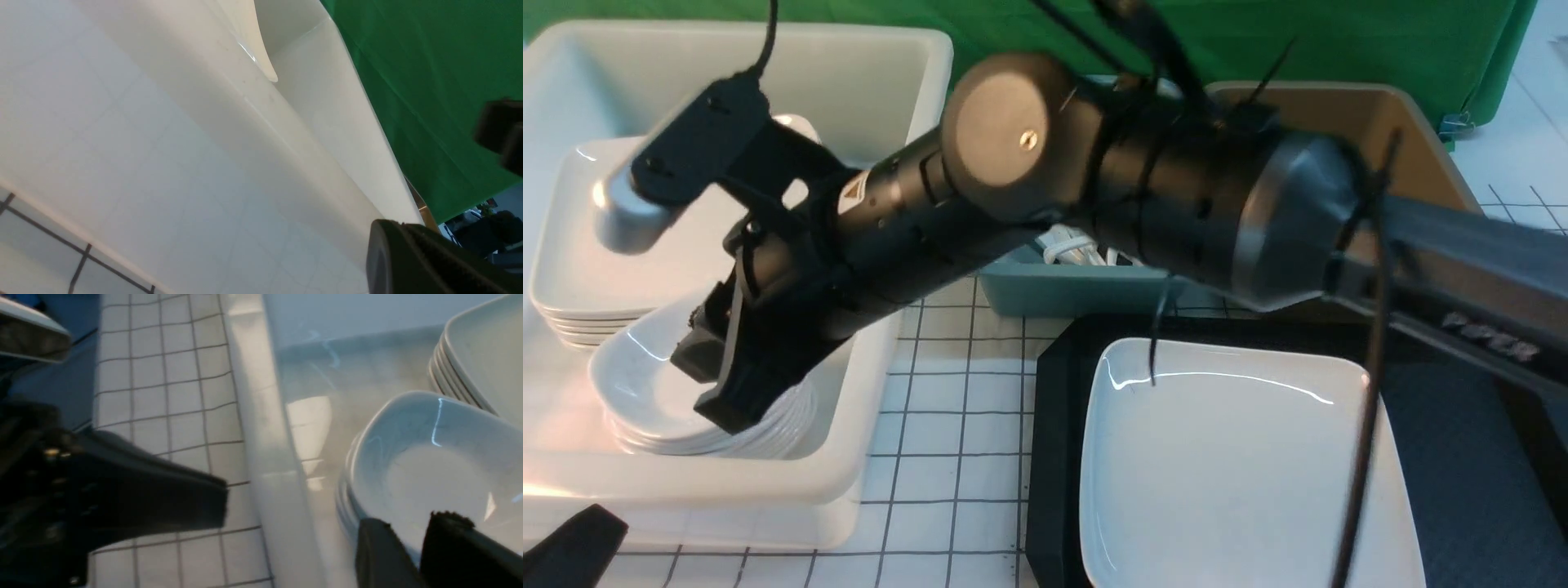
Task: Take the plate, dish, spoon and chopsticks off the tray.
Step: Use the left arm to grab a plate from the dinner plate
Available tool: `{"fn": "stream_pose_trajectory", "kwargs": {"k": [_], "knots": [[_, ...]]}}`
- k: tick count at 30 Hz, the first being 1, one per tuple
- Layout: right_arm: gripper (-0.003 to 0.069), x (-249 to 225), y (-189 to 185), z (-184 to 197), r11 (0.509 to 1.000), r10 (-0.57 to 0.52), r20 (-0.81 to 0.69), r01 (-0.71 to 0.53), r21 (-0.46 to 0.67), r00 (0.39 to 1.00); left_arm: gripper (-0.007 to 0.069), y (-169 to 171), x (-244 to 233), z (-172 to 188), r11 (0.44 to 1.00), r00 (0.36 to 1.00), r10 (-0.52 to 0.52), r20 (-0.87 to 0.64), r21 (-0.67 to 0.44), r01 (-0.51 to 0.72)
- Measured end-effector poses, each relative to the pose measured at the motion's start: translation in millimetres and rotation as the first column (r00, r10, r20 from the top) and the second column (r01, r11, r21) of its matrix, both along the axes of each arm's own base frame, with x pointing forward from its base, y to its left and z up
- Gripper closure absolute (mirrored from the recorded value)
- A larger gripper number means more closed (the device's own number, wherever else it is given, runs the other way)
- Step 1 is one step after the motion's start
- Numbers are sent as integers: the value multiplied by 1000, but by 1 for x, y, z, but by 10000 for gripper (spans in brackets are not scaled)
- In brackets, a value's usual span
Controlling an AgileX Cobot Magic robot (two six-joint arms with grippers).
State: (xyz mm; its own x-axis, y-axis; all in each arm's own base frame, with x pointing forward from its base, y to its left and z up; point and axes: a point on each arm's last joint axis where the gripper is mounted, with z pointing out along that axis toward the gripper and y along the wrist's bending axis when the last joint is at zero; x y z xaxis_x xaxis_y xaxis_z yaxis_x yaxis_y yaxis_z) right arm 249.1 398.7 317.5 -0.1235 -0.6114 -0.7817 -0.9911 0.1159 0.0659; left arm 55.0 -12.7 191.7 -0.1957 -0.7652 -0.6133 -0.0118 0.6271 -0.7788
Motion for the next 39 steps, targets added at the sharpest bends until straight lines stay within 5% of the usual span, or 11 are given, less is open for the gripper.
{"fn": "stream_pose_trajectory", "kwargs": {"k": [6, 9, 16, 28, 34, 38, 39], "knots": [[629, -38, -61, 73, 991, 51, -25, -53, -121, 998, 604, 0, 0, 0, 1000, 1000, 1, 1, 0, -1], [629, -51, -92, 96, 977, 10, -30, -16, -214, 1000, 604, 0, 0, 0, 1000, 1000, 1, 1, 0, -1], [629, -74, -173, 133, 890, -349, 119, 368, -270, 930, 604, 0, 0, 0, 1000, 1000, 3, 5, 7, -4], [629, -140, -297, 68, 631, -691, 157, 695, -345, 706, 604, 6, 1, 18, 994, 987, 81, 138, -81, -70], [627, -175, -340, 32, 644, -725, 123, 730, -229, 677, 604, 5, -5, 89, 994, 967, 42, 250, 90, -67], [627, -188, -355, 23, 658, -736, 100, 742, -129, 669, 604, 2, 7, 117, 973, 990, -10, 139, 228, -22], [627, -194, -363, 19, 659, -742, 89, 747, -88, 664, 604, -1, 19, 124, 956, 999, -51, 7, 290, 47]]}}
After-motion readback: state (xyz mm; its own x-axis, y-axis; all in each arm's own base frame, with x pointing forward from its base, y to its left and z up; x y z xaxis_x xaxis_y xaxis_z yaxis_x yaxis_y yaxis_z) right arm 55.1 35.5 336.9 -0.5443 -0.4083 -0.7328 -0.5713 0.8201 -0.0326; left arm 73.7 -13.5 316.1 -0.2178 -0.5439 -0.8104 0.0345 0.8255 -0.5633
